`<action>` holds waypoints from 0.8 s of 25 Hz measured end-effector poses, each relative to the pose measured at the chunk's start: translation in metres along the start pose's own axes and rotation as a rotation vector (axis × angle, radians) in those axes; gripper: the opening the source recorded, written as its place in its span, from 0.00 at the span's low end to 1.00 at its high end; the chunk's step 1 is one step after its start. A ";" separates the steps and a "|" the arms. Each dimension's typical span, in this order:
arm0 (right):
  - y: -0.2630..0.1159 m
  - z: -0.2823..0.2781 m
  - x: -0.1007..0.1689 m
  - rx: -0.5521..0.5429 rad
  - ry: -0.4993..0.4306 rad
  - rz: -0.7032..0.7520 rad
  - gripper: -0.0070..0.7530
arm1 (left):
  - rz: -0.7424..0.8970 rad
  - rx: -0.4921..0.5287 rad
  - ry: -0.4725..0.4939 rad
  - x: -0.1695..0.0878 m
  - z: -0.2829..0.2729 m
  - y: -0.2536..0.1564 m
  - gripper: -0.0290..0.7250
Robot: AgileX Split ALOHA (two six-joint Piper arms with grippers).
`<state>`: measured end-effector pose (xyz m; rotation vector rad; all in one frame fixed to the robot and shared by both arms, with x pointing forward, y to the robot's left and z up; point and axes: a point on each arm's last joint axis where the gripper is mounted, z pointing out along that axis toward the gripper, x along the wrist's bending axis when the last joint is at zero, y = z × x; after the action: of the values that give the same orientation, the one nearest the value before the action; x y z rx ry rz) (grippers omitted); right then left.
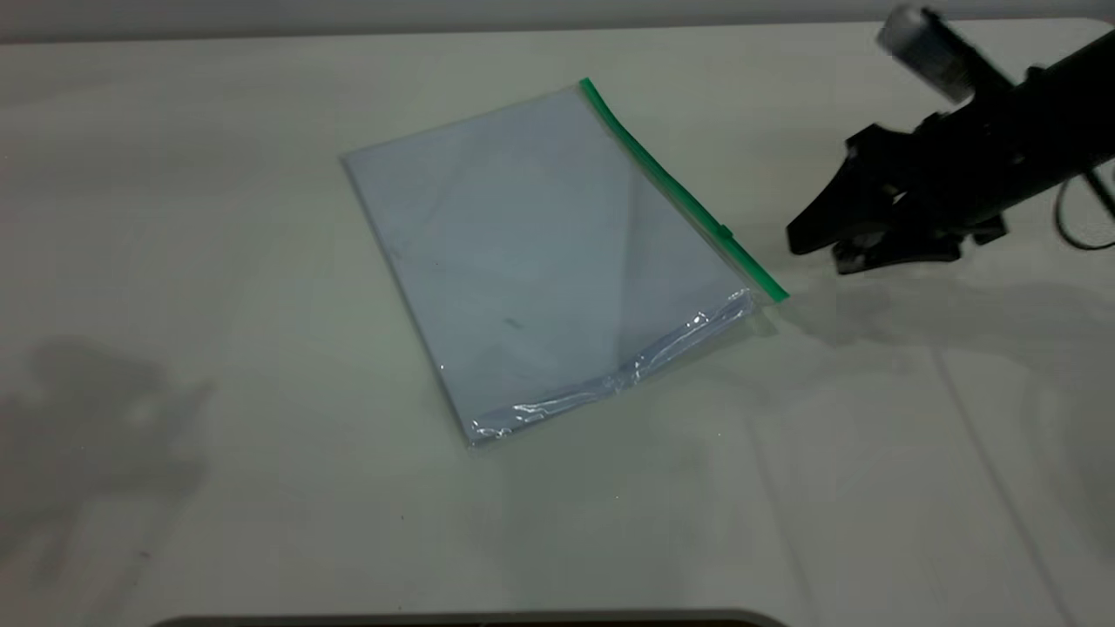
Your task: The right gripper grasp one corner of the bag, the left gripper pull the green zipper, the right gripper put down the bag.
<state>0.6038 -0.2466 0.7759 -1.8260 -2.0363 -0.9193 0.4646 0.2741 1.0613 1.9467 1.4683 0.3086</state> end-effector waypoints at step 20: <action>-0.008 0.071 0.032 0.052 0.196 0.000 0.37 | -0.022 -0.003 -0.024 -0.002 0.000 0.000 0.70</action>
<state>0.6058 -0.1787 0.7374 -1.6392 -1.9224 -0.9942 0.4642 0.2720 1.0622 1.9240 1.4720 0.2766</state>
